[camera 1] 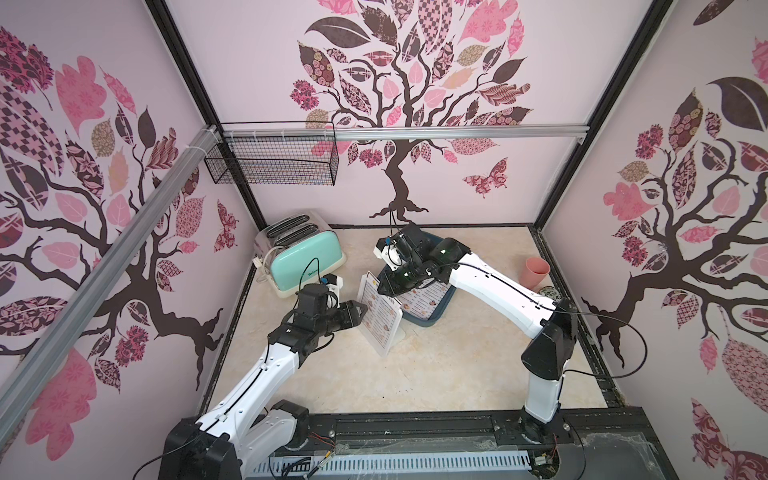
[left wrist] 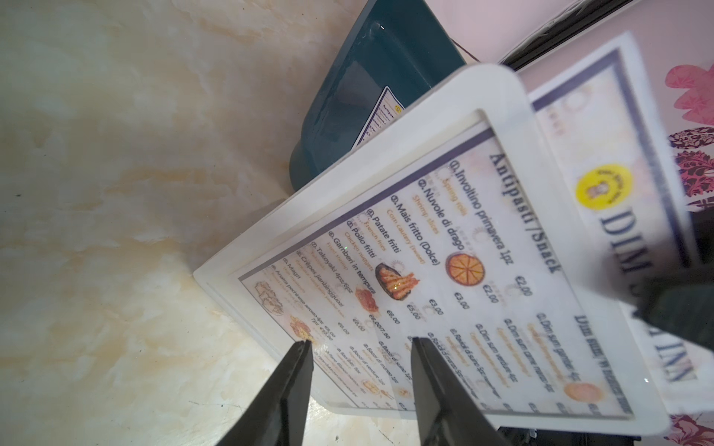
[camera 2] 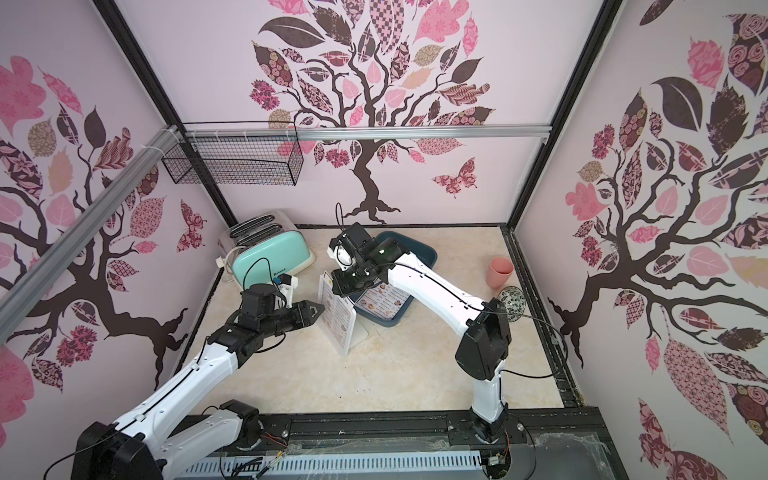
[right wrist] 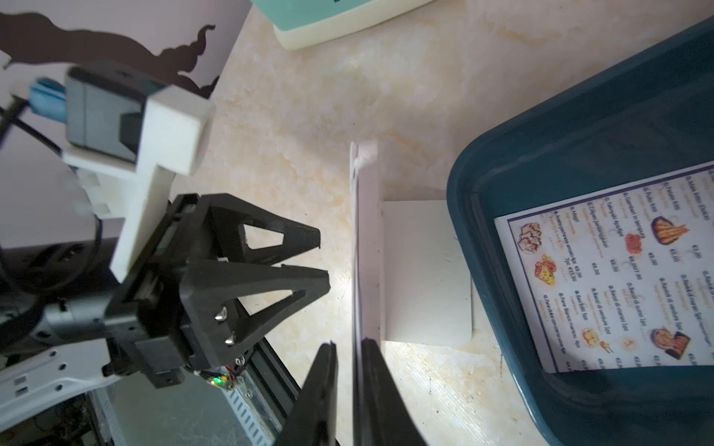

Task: Replace the menus in the menu holders
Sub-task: Take out the menu from the menu holder.

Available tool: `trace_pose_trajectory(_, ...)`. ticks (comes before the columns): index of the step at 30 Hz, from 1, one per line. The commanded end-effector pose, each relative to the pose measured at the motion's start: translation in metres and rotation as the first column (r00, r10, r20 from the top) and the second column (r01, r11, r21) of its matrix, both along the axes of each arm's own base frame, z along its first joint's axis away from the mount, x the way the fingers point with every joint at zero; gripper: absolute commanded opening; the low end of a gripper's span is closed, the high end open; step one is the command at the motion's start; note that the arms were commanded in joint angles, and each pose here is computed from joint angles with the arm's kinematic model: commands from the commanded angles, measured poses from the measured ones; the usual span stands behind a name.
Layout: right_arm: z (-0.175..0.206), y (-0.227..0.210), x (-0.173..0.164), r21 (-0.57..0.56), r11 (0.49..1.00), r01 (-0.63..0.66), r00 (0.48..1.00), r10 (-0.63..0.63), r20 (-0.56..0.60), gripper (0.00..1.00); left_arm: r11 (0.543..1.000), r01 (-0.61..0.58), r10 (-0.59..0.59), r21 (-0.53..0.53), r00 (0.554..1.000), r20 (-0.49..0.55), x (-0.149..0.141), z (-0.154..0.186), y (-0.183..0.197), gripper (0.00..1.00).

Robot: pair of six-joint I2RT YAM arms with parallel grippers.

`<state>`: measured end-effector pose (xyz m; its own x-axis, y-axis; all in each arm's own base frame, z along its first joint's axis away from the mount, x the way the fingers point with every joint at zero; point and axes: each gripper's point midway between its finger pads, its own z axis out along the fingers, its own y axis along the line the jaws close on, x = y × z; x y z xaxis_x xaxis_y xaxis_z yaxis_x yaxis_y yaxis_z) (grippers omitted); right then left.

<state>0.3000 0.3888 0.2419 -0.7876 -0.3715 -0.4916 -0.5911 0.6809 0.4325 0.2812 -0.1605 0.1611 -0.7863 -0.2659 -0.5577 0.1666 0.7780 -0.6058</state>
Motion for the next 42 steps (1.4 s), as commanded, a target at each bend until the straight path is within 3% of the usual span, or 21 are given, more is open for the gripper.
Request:
trace_pose_trajectory(1,0.011,0.001,-0.003,0.007,1.0,-0.011,1.0,0.01,0.014,0.19,1.0,0.011,-0.011,0.009,1.0,0.023,0.0,0.0,-0.001,0.48)
trace_pose_trajectory(13,0.0,-0.002,0.0,-0.03,1.0,0.0,1.0,0.001,0.01,0.12,1.0,0.016,-0.017,0.012,1.0,0.023,0.002,0.0,-0.002,0.48)
trace_pose_trajectory(23,0.006,-0.002,0.003,-0.033,0.999,-0.001,0.999,0.002,0.034,0.0,1.0,0.012,-0.013,0.021,0.999,0.032,0.002,0.001,0.0,0.48)
trace_pose_trajectory(28,0.034,-0.006,0.007,-0.017,1.0,0.008,0.995,-0.006,0.098,0.0,0.997,-0.022,0.015,0.076,0.996,0.091,0.004,0.014,0.011,0.48)
trace_pose_trajectory(35,0.097,-0.013,0.009,0.035,0.999,0.01,0.976,-0.018,0.217,0.0,0.975,-0.158,0.102,0.157,0.944,0.313,0.007,0.061,0.042,0.51)
trace_pose_trajectory(42,0.177,-0.038,-0.005,0.099,0.995,-0.014,0.927,-0.024,0.374,0.0,0.95,-0.129,-0.023,0.283,0.877,0.48,0.003,0.119,0.047,0.55)
